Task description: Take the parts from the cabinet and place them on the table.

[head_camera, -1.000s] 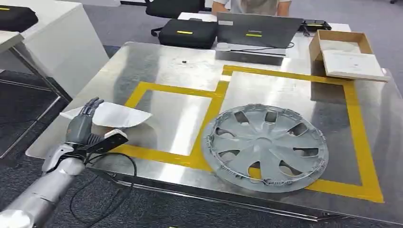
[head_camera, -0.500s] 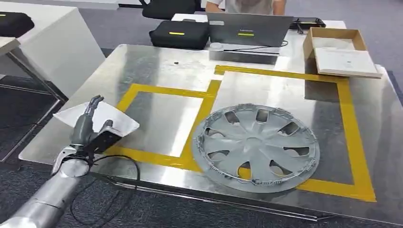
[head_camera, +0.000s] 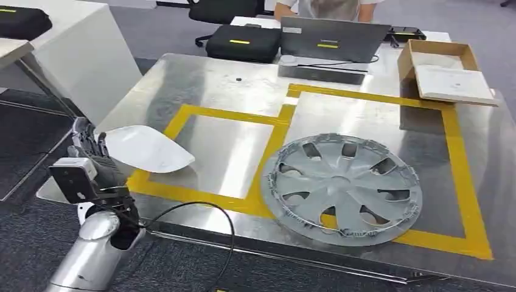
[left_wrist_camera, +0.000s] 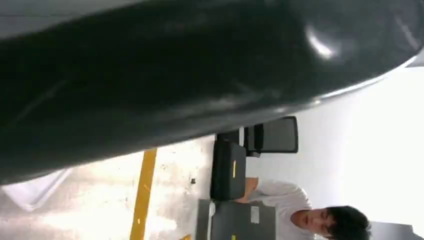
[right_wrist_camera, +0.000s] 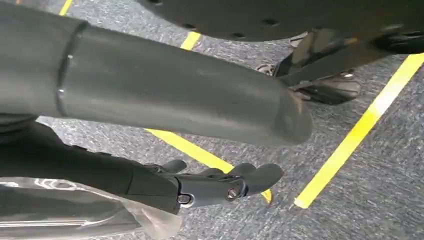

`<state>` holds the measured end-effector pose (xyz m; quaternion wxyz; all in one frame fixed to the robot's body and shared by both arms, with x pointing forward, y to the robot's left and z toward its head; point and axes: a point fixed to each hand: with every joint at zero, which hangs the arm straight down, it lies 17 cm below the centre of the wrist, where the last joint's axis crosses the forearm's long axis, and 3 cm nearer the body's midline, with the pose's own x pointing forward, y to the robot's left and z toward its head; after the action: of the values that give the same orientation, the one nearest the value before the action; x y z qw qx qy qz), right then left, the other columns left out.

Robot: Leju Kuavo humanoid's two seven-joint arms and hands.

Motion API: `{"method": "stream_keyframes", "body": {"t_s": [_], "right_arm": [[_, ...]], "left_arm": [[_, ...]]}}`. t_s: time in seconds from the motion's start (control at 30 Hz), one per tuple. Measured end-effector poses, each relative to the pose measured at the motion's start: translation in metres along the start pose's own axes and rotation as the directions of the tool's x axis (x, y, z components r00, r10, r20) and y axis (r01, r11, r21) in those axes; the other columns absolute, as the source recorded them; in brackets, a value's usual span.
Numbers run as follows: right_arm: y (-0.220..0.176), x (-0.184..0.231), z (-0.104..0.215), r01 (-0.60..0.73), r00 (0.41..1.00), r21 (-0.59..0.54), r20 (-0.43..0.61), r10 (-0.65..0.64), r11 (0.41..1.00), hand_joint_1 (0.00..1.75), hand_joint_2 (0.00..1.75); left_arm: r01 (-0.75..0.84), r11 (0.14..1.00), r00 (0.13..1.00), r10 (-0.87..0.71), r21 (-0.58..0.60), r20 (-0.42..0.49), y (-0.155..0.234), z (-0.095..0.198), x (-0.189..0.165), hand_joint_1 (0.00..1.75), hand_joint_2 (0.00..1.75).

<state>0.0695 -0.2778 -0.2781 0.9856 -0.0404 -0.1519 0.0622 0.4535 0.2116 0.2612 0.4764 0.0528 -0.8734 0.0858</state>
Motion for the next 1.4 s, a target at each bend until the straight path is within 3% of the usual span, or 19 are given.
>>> {"method": "stream_keyframes", "body": {"t_s": [1.4], "right_arm": [[0.014,0.003,0.001,0.005,1.000,0.012,0.003,-0.005,1.000,0.00,0.00]], "left_arm": [[0.019,0.999,1.000,-0.019,0.028,-0.002,0.003,0.021,0.002,0.00,0.00]]}}
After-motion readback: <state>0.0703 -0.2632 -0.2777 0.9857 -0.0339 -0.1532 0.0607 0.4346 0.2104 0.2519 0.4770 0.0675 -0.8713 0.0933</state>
